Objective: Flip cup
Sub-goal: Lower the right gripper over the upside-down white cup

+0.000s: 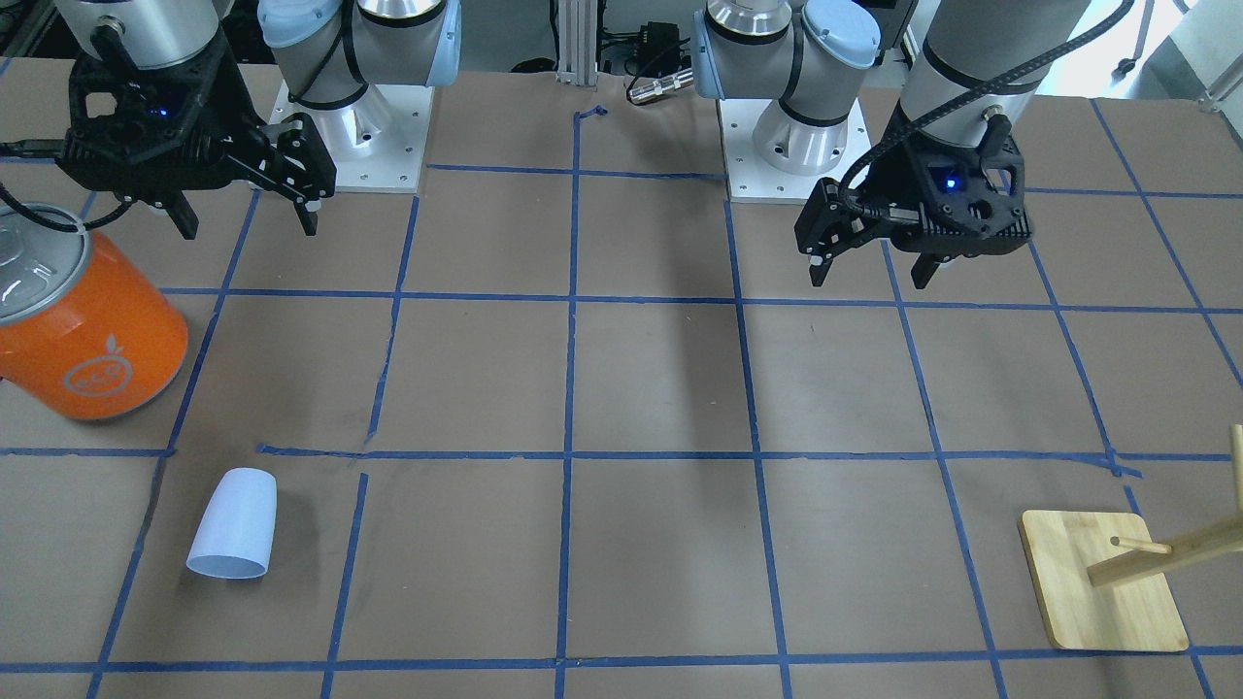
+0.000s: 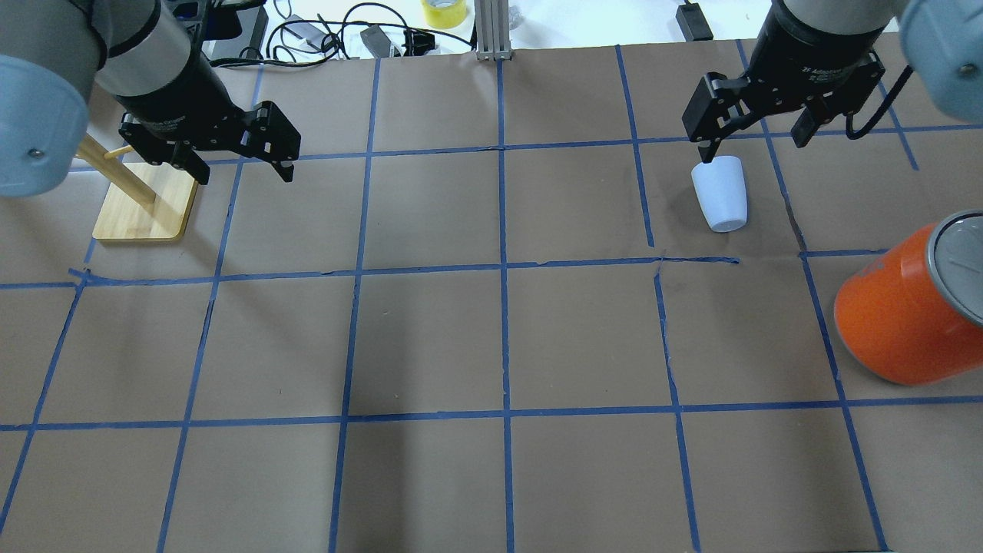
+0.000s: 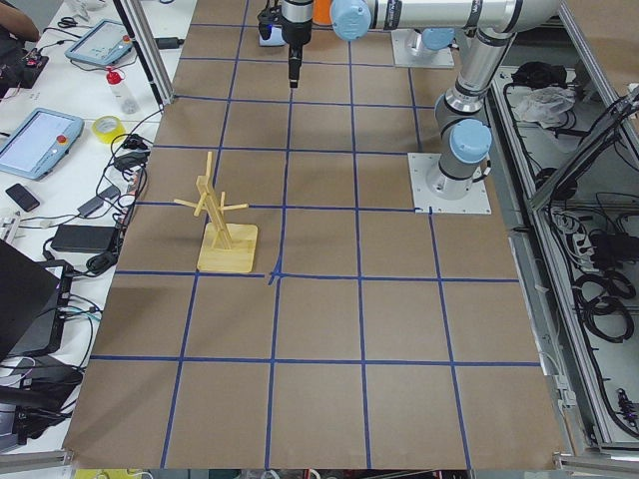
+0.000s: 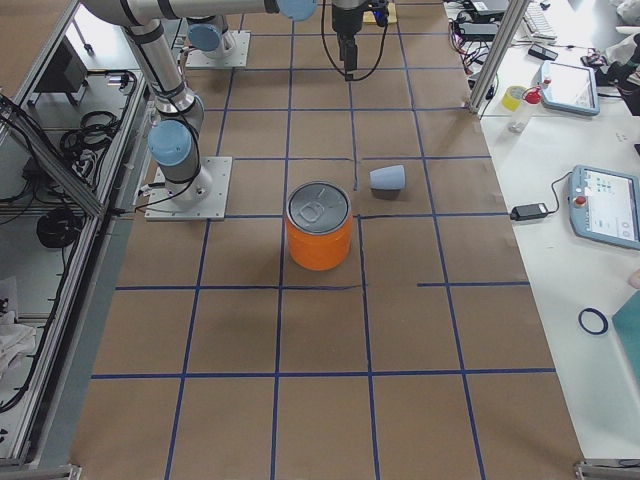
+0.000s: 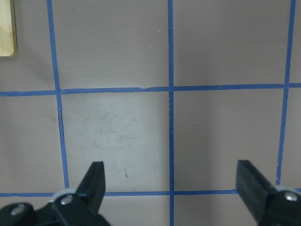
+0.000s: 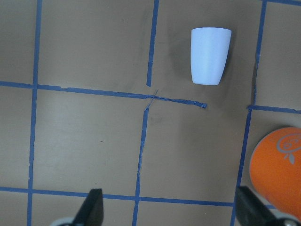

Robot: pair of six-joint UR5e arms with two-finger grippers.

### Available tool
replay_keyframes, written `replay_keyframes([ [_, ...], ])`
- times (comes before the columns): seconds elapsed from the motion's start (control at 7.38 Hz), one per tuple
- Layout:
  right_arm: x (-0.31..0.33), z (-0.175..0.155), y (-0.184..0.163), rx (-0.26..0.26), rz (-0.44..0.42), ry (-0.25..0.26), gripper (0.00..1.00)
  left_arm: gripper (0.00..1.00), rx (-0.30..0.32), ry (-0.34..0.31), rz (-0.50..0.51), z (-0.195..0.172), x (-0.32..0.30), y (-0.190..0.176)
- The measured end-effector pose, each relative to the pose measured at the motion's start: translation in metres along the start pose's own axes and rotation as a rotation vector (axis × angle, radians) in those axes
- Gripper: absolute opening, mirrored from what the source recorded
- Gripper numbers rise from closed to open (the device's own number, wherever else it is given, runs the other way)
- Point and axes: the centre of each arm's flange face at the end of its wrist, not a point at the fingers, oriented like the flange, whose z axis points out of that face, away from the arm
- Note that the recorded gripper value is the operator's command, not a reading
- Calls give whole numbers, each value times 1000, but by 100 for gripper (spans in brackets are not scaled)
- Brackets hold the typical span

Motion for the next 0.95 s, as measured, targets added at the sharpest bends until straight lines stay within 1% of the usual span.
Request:
replay_keyframes([
  [0.54,3,3,0,-6,3,2,100,100,1,-1,0,0,0,0],
  [0.95,18,10,-7,-17,33,-16,100,100,2,-1,3,-1,0,0],
])
